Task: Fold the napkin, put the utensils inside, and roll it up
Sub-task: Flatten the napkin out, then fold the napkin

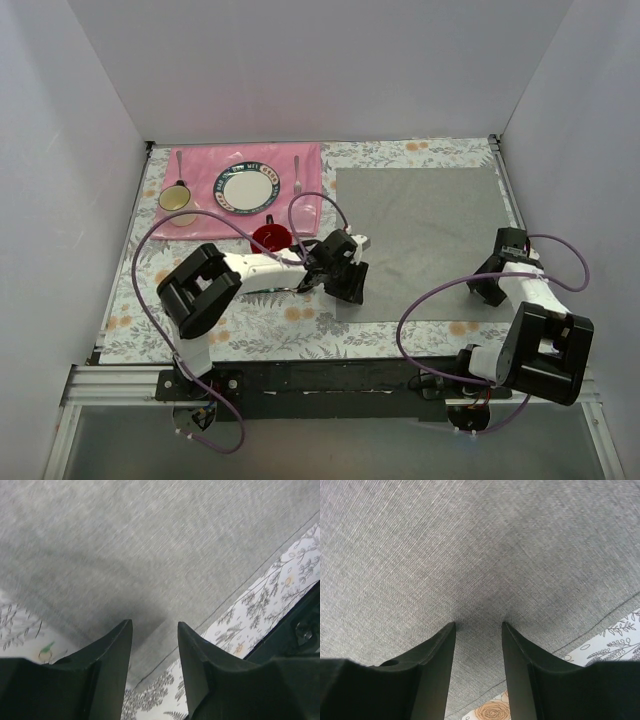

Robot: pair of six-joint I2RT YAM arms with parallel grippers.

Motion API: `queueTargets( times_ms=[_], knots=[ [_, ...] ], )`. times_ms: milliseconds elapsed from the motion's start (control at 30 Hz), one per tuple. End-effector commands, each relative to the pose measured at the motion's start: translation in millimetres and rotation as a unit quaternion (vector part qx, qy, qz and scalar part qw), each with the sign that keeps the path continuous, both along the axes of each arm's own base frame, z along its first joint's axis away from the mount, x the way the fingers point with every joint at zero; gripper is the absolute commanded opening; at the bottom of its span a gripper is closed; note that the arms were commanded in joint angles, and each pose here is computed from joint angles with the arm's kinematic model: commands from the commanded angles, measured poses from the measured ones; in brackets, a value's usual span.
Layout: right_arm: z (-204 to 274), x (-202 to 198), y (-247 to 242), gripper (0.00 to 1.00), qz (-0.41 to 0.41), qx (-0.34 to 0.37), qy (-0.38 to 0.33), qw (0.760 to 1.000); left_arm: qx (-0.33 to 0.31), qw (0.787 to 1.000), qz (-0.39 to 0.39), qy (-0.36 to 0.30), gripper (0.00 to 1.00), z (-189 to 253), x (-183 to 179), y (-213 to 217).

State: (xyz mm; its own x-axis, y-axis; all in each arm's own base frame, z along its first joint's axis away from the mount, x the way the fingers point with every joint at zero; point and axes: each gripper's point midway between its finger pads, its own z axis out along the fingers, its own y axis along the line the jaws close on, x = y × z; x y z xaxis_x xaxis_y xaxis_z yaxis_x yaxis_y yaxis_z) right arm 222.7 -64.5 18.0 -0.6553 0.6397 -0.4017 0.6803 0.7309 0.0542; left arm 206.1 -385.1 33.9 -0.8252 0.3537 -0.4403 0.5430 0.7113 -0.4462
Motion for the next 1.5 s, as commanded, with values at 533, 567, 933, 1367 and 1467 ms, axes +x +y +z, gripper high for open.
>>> queueTargets(
  times_ms=[533,567,933,1367,1467],
  knots=[
    [40,39,73,0.50,0.170,0.046,-0.080,0.981,-0.101,0.994,0.033,0.001,0.45,77,-9,-22],
    [35,36,80,0.50,0.182,0.058,-0.072,0.979,-0.091,0.995,0.030,0.009,0.46,67,-10,-23],
    [-13,3,65,0.48,0.125,0.040,-0.021,0.991,-0.007,0.998,0.056,0.039,0.45,3,-23,4],
    [25,11,68,0.49,0.146,0.053,-0.091,0.984,-0.091,0.994,0.053,0.000,0.48,97,-36,-2],
    [40,16,89,0.53,0.199,0.069,-0.136,0.968,-0.126,0.990,0.060,-0.029,0.55,137,-32,0]
  ],
)
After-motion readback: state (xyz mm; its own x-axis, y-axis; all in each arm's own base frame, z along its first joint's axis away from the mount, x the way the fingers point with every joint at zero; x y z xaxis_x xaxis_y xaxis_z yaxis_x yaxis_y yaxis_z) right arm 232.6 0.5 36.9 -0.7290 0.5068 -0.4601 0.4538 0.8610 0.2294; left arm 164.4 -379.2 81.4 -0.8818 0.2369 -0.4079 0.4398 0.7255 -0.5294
